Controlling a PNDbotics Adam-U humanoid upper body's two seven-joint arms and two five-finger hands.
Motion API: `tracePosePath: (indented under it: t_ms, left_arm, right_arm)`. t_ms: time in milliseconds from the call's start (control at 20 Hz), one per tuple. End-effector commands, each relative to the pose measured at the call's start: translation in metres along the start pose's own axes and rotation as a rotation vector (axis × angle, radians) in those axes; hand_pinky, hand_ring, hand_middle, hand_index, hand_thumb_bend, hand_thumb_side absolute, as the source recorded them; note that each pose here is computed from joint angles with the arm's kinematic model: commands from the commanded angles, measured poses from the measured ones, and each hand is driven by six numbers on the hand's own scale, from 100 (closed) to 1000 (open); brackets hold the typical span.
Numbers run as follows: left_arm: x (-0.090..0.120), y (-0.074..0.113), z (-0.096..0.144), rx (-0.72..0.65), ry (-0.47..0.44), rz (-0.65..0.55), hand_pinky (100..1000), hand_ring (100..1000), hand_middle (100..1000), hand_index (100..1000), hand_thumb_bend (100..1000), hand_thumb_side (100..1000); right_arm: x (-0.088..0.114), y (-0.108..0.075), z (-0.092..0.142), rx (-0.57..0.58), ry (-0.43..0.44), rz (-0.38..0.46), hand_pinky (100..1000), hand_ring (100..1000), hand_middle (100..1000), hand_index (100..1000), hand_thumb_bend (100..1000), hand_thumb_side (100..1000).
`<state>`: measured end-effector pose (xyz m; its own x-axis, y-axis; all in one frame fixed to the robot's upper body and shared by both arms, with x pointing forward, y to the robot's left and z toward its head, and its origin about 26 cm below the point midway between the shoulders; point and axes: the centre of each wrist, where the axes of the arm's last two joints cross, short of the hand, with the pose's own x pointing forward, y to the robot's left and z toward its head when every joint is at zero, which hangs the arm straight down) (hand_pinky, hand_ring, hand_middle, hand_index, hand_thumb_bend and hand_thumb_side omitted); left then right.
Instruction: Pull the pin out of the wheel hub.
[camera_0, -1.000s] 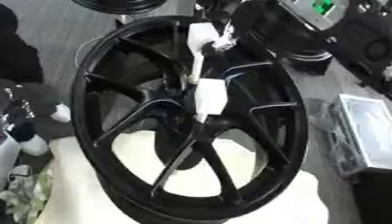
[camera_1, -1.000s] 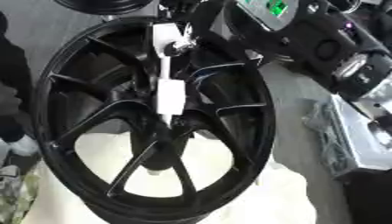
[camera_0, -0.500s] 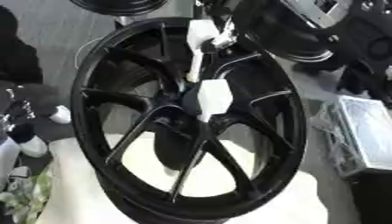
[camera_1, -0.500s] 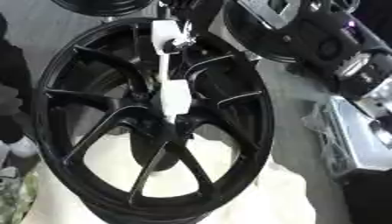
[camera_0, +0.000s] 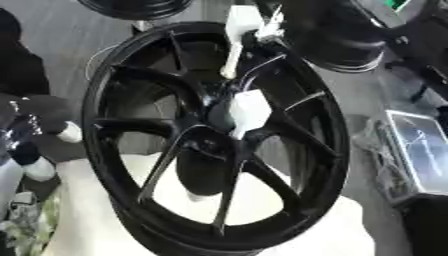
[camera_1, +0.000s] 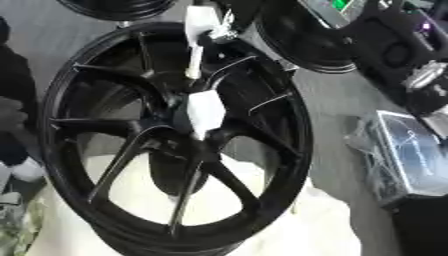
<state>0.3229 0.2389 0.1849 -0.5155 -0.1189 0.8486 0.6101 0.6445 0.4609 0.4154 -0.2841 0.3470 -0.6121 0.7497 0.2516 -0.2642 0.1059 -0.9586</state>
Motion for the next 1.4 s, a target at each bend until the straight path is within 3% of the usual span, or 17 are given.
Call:
tracePosePath:
  t_ms: [50, 300, 500, 750, 900, 1050, 1150, 1200, 1250, 1300, 1350, 1400]
  left_arm:
    - [0.007, 0.003, 0.0, 0.0, -0.016, -0.016, 871, 829, 798, 769, 145, 910]
    - [0.01, 0.006, 0.002, 0.023, -0.029, -0.023, 871, 829, 798, 769, 143, 909]
    - [0.011, 0.007, 0.002, 0.033, -0.037, -0.026, 871, 829, 798, 769, 141, 908]
    - [0.012, 0.01, 0.007, 0.071, -0.04, -0.037, 871, 830, 799, 769, 140, 907]
    - [0.012, 0.013, 0.011, 0.101, -0.042, -0.042, 872, 830, 799, 769, 139, 904]
    - [0.013, 0.014, 0.012, 0.12, -0.049, -0.046, 872, 830, 799, 769, 137, 903]
    - [0.014, 0.015, 0.013, 0.128, -0.052, -0.048, 872, 830, 799, 770, 137, 902]
    - [0.014, 0.015, 0.014, 0.132, -0.053, -0.048, 872, 830, 799, 769, 137, 902]
    - [0.014, 0.015, 0.014, 0.137, -0.055, -0.048, 872, 830, 799, 770, 137, 902]
    - [0.014, 0.016, 0.014, 0.141, -0.056, -0.048, 872, 830, 800, 770, 137, 902]
    - [0.014, 0.016, 0.014, 0.145, -0.057, -0.048, 872, 831, 800, 770, 137, 902]
    - [0.014, 0.016, 0.014, 0.147, -0.059, -0.048, 872, 830, 800, 770, 136, 901]
  right_arm:
    - [-0.009, -0.023, 0.047, -0.161, 0.059, 0.019, 581, 326, 125, 291, 177, 245]
    - [-0.036, -0.017, 0.116, -0.407, 0.191, -0.03, 583, 314, 114, 288, 152, 186]
    - [-0.048, -0.009, 0.151, -0.515, 0.28, -0.052, 585, 313, 114, 289, 151, 171]
    - [-0.1, 0.021, 0.221, -0.675, 0.564, -0.101, 594, 320, 121, 293, 166, 165]
    - [-0.121, 0.046, 0.252, -0.756, 0.736, -0.044, 631, 349, 146, 311, 242, 202]
    - [-0.134, 0.076, 0.27, -0.789, 0.905, 0.036, 711, 469, 261, 399, 373, 260]
    - [-0.142, 0.098, 0.278, -0.766, 0.981, 0.038, 792, 650, 514, 632, 437, 239]
    - [-0.145, 0.11, 0.282, -0.743, 1.004, 0.025, 864, 809, 717, 816, 413, 124]
    - [-0.147, 0.121, 0.285, -0.715, 1.018, 0.007, 895, 864, 788, 867, 400, 100]
    - [-0.149, 0.129, 0.288, -0.694, 1.029, -0.001, 980, 976, 899, 958, 480, 250]
    - [-0.15, 0.134, 0.292, -0.684, 1.042, 0.003, 1000, 1000, 922, 985, 467, 389]
    - [-0.15, 0.138, 0.294, -0.688, 1.057, 0.012, 1000, 1000, 924, 993, 357, 478]
